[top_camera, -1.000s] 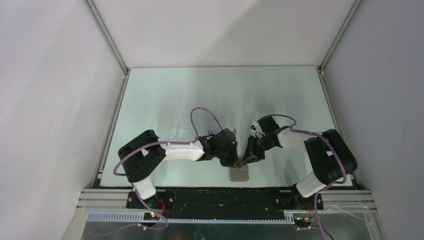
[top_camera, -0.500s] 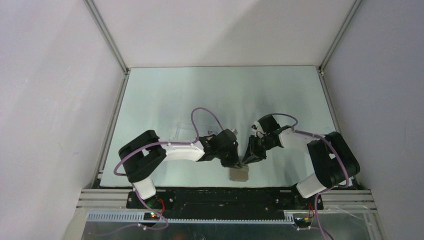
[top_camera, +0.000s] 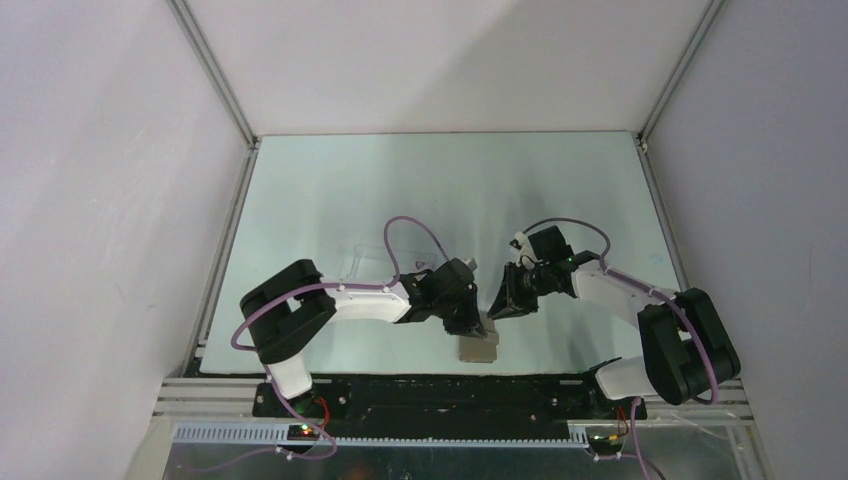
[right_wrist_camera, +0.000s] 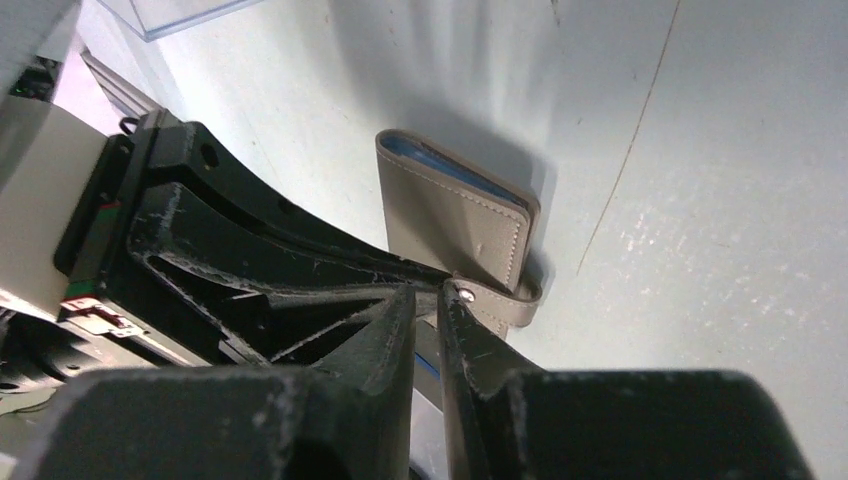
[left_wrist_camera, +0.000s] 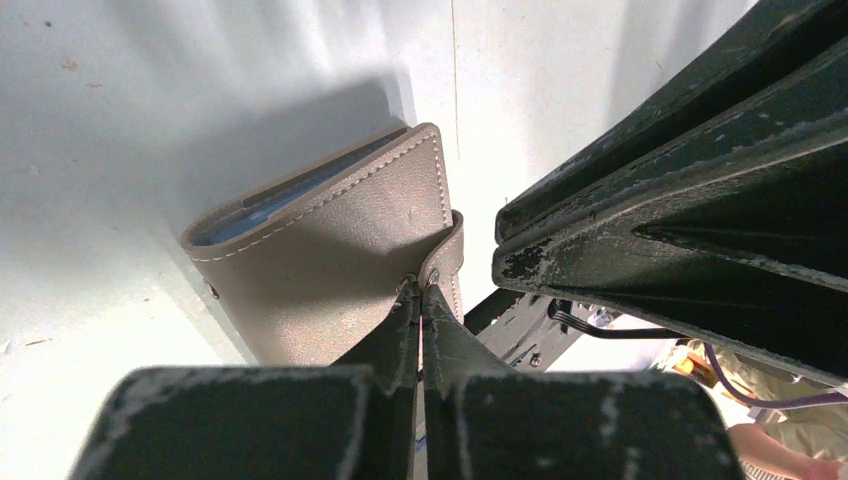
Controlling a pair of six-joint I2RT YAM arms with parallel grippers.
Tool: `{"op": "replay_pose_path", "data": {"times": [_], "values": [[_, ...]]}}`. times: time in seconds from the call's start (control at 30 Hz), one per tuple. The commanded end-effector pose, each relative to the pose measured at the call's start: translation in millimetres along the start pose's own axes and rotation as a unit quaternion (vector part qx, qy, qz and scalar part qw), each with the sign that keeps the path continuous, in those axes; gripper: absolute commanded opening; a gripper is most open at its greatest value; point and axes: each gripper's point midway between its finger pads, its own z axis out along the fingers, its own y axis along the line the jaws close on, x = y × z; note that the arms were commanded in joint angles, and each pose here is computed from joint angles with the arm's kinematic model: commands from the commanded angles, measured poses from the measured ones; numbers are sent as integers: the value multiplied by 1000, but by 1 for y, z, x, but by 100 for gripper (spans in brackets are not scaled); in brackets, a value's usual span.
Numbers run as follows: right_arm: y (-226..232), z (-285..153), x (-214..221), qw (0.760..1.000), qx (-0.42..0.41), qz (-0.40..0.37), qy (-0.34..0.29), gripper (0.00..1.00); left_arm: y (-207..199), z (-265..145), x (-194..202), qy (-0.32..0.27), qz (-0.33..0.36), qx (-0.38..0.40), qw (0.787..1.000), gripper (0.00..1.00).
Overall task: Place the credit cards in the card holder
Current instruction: Close the card holder at the center of the board.
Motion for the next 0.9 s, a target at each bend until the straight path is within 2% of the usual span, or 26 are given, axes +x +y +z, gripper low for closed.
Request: {"op": "replay_pose_path", "data": {"times": [0.0,0.17,0.87], "values": [[2,-7,1,1000,5,-20,0,15,-5,0,2,-1,0,10,1000,0],[-1,-9,6,999,17,-30,5,0,-3,-1,3,0,0,5,1000,0],[-10,13,25,997,52,-48,35,0,11,1,4,1,11,-37,999,0]]}}
